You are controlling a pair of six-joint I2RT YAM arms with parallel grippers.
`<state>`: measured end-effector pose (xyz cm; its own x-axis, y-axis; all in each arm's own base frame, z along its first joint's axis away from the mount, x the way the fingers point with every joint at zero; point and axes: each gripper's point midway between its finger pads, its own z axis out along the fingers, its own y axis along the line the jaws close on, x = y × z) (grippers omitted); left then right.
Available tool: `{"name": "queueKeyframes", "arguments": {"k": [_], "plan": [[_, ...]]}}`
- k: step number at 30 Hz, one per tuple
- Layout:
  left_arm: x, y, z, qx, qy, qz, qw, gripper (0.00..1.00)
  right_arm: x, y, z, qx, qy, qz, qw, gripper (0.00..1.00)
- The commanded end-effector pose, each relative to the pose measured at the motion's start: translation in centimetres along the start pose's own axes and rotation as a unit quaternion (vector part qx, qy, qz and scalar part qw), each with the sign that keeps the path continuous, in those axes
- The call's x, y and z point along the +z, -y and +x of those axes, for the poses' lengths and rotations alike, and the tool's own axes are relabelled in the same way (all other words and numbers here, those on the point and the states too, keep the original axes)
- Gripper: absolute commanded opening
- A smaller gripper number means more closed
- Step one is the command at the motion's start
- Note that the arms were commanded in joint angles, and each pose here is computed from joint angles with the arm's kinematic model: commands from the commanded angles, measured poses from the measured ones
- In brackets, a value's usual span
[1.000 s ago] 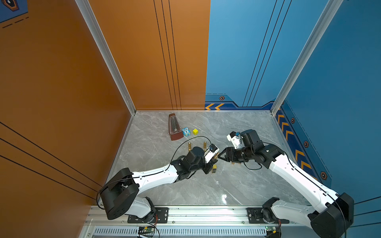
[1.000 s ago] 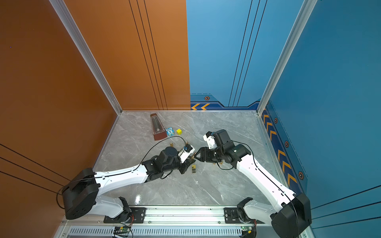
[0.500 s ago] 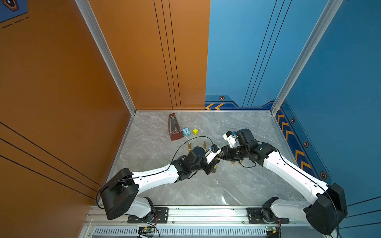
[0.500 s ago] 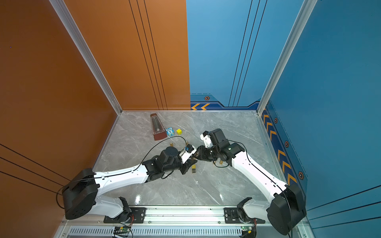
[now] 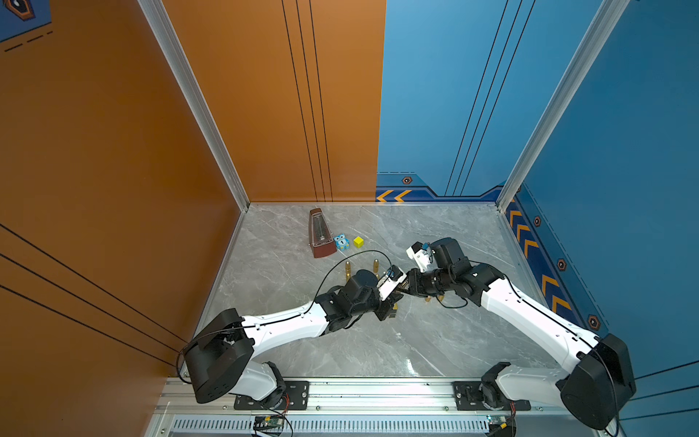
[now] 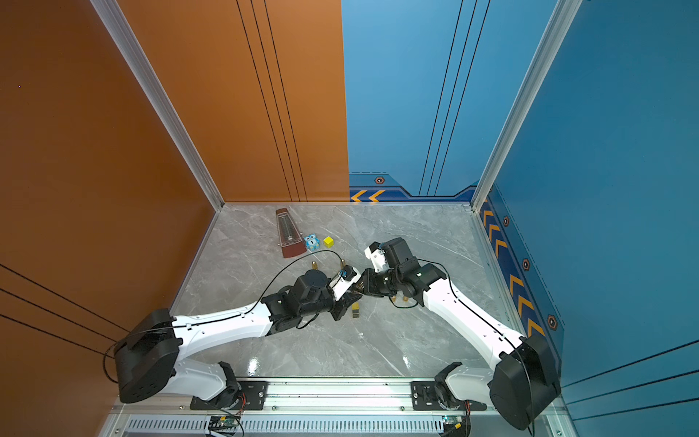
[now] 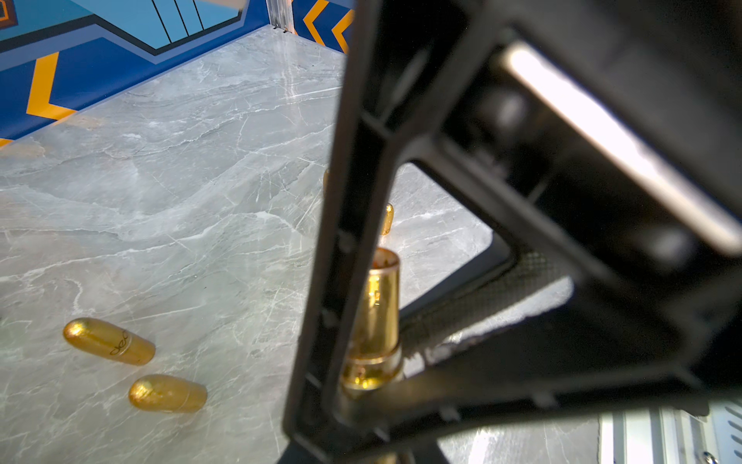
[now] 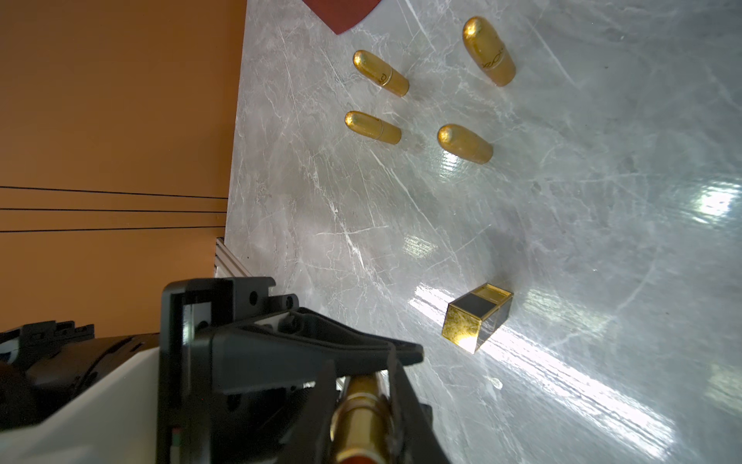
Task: Open the lipstick cap
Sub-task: Place the lipstick at the center of the board.
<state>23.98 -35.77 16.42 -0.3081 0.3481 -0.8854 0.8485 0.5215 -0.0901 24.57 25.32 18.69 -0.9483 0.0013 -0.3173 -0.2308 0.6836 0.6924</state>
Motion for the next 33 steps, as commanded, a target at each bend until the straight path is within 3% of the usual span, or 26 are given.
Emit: {"name": "queueKeyframes", "arguments": {"k": [1,5,8,12,19,26,33], "plan": [[-0.3,-0.2,-2.0,0.014,0.025,-0.013,1.000,0.00,-0.2,0.1,-0.2,-0.001,0.009,0.007,1.000,0.18],[-0.2,-0.4,-1.8,0.014,0.023,-0.018,0.999,0.00,-0.9,0.3,-0.6,-0.006,0.025,0.023,0.999,0.17],[-0.3,-0.5,-1.8,0.014,0.023,-0.023,0.999,0.10,-1.4,0.7,-1.1,-0.004,0.041,0.037,0.998,0.17],[-0.4,-1.1,-1.8,0.010,0.024,-0.038,0.999,0.40,-2.1,1.3,-2.1,0.002,0.057,0.051,0.997,0.16],[-0.5,-2.3,-1.2,-0.008,0.019,-0.058,0.998,0.69,-3.9,4.2,-4.6,-0.003,0.104,0.131,0.986,0.16],[-0.6,-3.5,-0.8,-0.027,0.018,-0.083,0.996,0.98,-5.6,8.9,-7.6,-0.022,0.156,0.263,0.952,0.16],[-0.1,-4.3,-0.8,-0.046,0.013,-0.105,0.993,0.99,-4.7,12.3,-9.6,-0.045,0.167,0.339,0.925,0.16]]}}
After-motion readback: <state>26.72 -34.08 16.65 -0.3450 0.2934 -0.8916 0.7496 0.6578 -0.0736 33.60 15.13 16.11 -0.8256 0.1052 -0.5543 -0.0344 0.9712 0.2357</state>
